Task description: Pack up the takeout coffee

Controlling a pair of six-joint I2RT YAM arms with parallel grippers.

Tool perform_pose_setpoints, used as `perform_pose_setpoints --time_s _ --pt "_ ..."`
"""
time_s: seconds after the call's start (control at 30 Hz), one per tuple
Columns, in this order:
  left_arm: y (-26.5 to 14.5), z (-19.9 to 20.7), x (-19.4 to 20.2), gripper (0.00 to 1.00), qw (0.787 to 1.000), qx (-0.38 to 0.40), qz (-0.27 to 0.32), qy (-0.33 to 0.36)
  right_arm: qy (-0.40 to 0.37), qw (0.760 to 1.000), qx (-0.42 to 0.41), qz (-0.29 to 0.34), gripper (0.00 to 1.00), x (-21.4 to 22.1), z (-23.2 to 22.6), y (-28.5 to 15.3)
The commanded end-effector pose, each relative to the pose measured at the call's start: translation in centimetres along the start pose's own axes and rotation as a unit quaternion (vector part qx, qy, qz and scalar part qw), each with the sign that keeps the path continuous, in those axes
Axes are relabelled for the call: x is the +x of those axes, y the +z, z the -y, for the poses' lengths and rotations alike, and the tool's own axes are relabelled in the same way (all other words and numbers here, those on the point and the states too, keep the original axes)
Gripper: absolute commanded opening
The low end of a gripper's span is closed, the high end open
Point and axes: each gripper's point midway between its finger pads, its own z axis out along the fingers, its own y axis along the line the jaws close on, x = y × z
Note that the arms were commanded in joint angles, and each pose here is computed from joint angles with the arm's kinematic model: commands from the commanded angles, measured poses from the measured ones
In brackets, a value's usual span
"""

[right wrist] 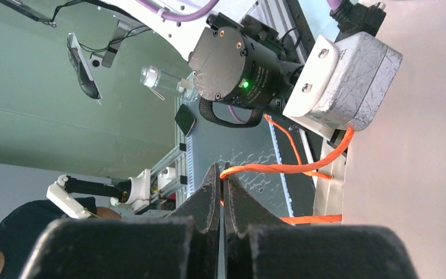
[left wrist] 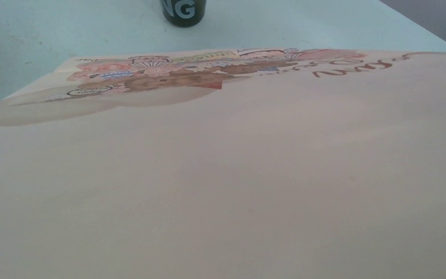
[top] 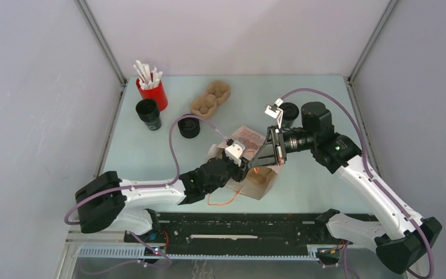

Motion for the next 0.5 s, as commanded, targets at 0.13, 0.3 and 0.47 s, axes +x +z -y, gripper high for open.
perform_pose_setpoints --time_s 0.13,0.3,0.47 --pt "0.5 -1.2 -2.3 0.38 0.997 -0.061 0.049 -0.016 -0.022 0.999 -0.005 0.029 0.0 -1.2 -1.6 0.0" --pt "0.5 -1.2 -1.7 0.38 0.996 -0.071 0.044 -0.012 -0.019 0.999 0.002 0.027 0.0 -1.0 -1.3 0.4" --pt "0.4 -1.3 -1.1 0.38 0.996 -0.074 0.038 -0.011 -0.02 0.999 0.002 0.03 0.0 -1.2 -1.3 0.4"
